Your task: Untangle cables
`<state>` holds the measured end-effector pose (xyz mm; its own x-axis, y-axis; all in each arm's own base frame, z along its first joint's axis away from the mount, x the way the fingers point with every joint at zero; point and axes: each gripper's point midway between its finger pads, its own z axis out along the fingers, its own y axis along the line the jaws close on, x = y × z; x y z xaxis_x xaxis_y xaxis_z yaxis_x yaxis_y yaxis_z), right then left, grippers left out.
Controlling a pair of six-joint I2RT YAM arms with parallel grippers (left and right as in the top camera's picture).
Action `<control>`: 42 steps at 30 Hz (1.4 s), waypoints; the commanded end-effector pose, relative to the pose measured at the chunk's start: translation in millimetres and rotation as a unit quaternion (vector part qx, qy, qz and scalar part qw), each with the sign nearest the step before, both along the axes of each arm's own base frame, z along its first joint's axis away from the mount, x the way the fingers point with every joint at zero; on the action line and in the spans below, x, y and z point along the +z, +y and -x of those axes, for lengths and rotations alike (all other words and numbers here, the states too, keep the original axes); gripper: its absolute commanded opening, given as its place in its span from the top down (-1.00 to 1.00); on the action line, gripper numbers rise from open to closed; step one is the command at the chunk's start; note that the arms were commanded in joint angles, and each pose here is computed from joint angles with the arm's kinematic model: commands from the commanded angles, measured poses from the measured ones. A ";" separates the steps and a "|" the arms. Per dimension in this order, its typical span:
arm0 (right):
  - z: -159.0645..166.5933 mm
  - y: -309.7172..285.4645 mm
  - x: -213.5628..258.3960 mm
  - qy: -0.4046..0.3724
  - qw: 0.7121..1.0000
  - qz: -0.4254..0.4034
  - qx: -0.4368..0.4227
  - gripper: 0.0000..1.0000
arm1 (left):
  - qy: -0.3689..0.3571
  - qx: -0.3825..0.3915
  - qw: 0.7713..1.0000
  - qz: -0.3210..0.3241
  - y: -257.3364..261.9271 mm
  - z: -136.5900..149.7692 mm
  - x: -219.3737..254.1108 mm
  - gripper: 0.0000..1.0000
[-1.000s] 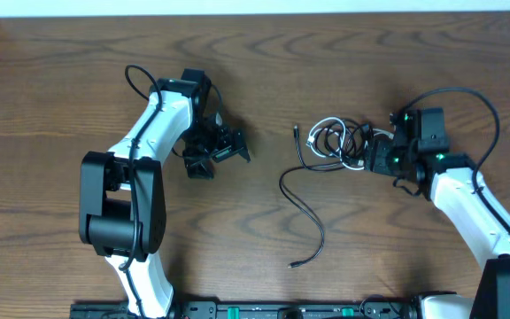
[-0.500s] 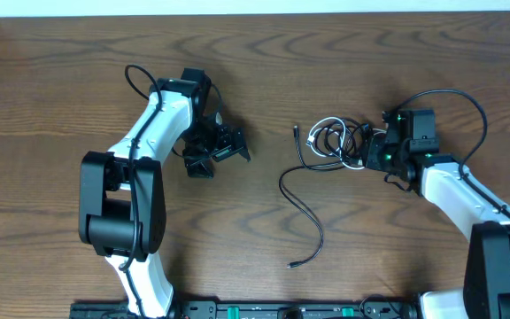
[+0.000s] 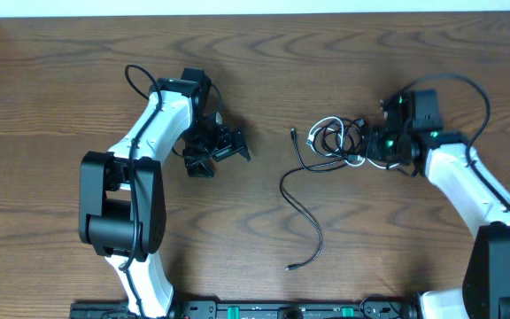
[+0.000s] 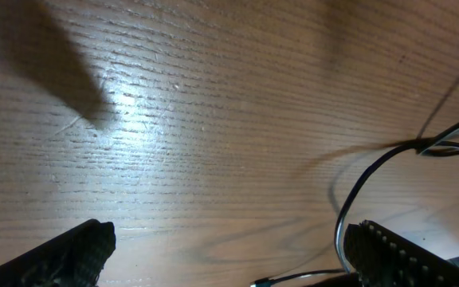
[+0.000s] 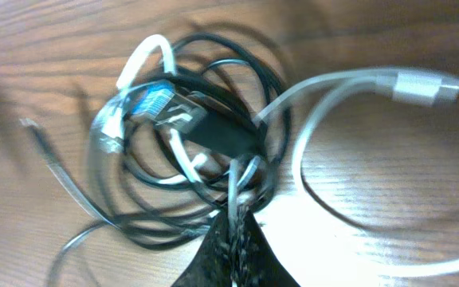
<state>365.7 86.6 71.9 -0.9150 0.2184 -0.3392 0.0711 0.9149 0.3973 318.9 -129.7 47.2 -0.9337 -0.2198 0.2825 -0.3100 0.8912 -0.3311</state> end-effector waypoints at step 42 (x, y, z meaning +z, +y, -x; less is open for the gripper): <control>16.5 -25.1 -45.7 -0.025 0.991 0.114 0.072 0.38 | 0.000 -0.001 1.000 -0.007 1.4 0.5 -2.4 -0.96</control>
